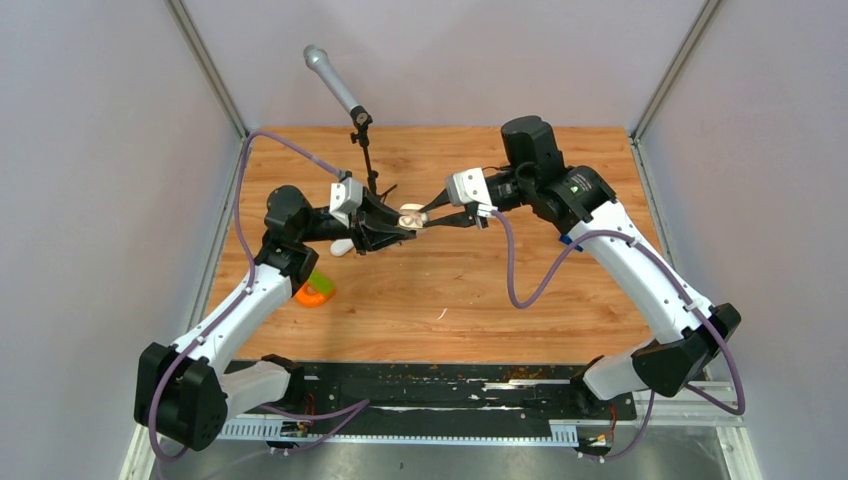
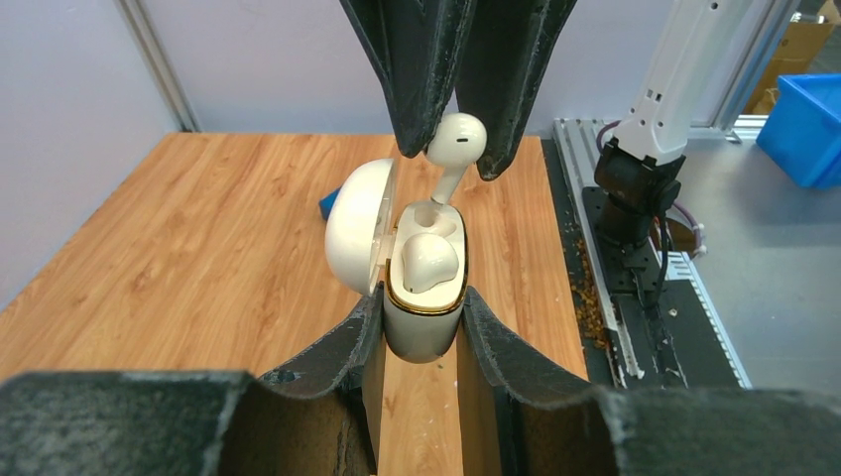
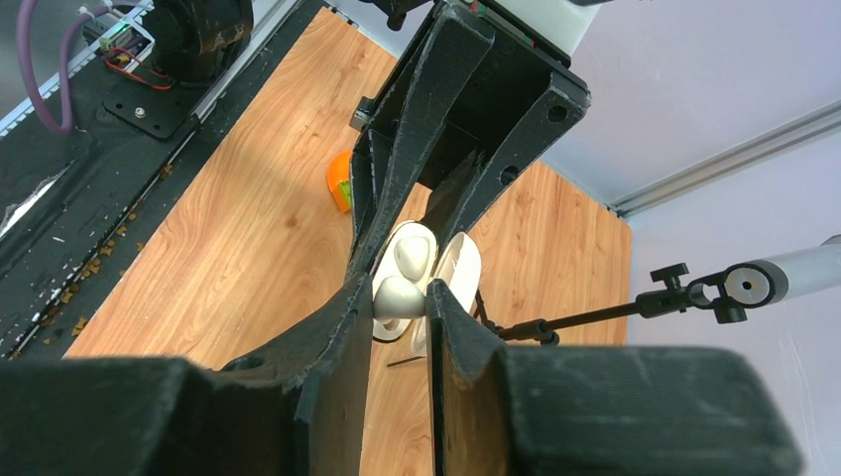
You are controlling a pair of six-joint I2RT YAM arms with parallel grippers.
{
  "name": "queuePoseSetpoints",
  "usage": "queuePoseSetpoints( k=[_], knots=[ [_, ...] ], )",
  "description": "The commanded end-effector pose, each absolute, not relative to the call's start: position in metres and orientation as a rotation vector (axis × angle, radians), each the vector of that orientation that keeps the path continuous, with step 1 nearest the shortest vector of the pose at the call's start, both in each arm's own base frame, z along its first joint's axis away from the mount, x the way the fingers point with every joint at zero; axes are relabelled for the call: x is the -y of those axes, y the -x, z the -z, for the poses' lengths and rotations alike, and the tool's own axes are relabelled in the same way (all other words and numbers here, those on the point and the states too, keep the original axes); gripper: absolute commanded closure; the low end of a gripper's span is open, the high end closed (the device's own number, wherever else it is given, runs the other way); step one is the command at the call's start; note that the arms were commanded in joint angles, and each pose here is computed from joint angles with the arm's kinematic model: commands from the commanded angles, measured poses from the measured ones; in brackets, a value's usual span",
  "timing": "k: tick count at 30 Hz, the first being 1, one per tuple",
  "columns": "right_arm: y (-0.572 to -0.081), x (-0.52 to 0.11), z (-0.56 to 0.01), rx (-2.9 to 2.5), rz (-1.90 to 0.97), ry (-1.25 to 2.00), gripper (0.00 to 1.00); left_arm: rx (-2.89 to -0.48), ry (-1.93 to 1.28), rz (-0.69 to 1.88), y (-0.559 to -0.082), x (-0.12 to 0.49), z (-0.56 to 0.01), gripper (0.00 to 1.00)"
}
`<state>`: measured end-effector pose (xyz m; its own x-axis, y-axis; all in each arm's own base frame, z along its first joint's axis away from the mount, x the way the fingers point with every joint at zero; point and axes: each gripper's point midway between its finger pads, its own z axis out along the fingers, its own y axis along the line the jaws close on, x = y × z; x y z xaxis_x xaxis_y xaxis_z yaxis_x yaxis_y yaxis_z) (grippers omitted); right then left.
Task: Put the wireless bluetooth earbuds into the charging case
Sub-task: Place the earbud in the charging case.
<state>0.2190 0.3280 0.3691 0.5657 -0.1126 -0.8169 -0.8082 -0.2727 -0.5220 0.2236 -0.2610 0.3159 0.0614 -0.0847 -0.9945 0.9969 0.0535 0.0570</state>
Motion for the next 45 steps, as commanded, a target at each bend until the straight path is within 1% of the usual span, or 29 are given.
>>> queuePoseSetpoints(
  k=[1,24,26,28,29,35,39,45],
  knots=[
    [-0.215,-0.330,-0.383,-0.691,-0.800,1.750,0.95,-1.101,-1.119,1.162,-0.227,0.261,-0.326,0.94],
    [-0.229,-0.333,-0.366,-0.763,-0.774,1.768,0.94,-1.064,-1.156,1.148,-0.225,0.261,-0.326,0.94],
    [-0.229,-0.332,-0.365,-0.762,-0.773,1.774,0.90,-1.063,-1.156,1.146,-0.226,0.262,-0.326,0.94],
    [-0.229,-0.332,-0.364,-0.766,-0.770,1.776,0.80,-1.062,-1.158,1.147,-0.226,0.262,-0.325,0.94],
    [-0.230,-0.332,-0.364,-0.767,-0.769,1.776,0.77,-1.064,-1.157,1.147,-0.226,0.262,-0.325,0.94],
    [-0.229,-0.331,-0.369,-0.756,-0.756,1.771,0.66,-1.072,-1.153,1.153,-0.227,0.262,-0.323,0.94],
    [-0.230,-0.331,-0.370,-0.753,-0.749,1.769,0.62,-1.074,-1.150,1.155,-0.228,0.262,-0.322,0.94],
    [-0.228,-0.331,-0.373,-0.738,-0.742,1.766,0.61,-1.083,-1.140,1.158,-0.229,0.262,-0.322,0.94]
  ],
)
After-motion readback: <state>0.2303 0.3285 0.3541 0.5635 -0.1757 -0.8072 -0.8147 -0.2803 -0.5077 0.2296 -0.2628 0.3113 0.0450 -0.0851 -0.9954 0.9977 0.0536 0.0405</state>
